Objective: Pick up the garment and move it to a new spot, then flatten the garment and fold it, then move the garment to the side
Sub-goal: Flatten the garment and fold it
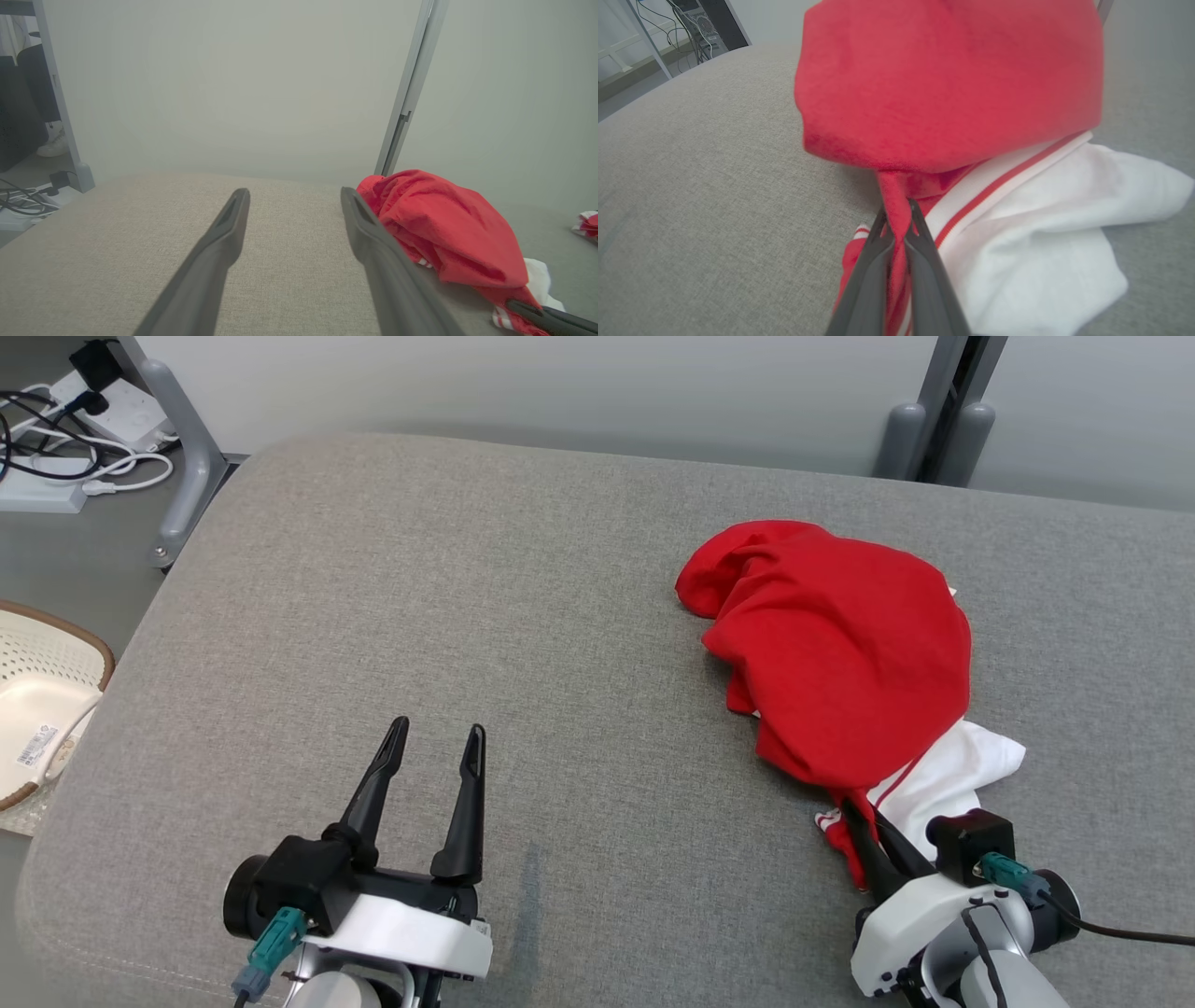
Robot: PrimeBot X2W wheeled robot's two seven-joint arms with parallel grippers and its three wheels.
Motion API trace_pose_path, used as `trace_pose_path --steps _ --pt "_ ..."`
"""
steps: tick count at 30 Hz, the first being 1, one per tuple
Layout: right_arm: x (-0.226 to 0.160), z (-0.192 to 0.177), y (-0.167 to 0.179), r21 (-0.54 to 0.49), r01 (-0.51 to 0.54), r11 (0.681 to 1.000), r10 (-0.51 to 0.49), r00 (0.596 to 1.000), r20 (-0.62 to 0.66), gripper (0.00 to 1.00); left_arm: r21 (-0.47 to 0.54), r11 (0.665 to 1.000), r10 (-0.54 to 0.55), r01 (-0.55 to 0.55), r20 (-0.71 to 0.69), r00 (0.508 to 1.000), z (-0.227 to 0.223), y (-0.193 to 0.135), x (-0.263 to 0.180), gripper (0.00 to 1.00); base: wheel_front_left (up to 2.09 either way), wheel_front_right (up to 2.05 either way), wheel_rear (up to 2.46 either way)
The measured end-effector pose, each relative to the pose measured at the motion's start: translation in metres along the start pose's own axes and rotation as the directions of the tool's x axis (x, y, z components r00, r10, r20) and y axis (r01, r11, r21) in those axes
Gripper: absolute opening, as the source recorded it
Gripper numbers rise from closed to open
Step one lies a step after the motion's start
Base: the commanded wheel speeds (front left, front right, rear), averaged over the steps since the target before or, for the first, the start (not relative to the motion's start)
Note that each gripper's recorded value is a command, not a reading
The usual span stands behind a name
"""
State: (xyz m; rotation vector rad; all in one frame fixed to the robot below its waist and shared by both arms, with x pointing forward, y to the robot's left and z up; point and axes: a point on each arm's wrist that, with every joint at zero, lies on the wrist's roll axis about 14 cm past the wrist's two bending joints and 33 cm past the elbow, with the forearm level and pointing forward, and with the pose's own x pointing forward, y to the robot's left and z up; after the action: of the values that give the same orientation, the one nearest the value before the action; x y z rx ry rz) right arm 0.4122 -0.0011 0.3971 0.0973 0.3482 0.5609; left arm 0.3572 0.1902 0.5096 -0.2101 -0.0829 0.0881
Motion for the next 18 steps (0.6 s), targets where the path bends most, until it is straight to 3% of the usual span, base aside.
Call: trace_pose_path --steps 5,11,15,18 --pt "0.000 0.005 0.007 0.008 -0.019 1.000 0.019 1.000 0.025 0.00 0.003 1.000 0.001 -0.001 0.008 1.000 0.003 0.001 -0.001 1.00 0.00 0.00 0.00" --pt "0.005 0.037 0.044 -0.006 -0.134 0.991 0.133 0.983 0.129 0.00 0.006 1.000 -0.016 0.016 0.017 1.000 0.005 -0.005 0.000 1.00 0.00 0.00 0.00" --pt "0.009 0.072 0.071 -0.021 -0.219 0.976 0.218 0.955 0.202 0.00 0.003 1.000 -0.028 0.028 0.025 0.999 0.007 -0.008 0.000 1.00 0.00 0.00 0.00" --pt "0.011 0.111 0.105 -0.088 -0.314 0.945 0.326 0.907 0.265 0.00 0.001 0.999 -0.036 0.036 0.034 0.999 0.010 -0.011 -0.002 1.00 0.00 0.00 0.00"
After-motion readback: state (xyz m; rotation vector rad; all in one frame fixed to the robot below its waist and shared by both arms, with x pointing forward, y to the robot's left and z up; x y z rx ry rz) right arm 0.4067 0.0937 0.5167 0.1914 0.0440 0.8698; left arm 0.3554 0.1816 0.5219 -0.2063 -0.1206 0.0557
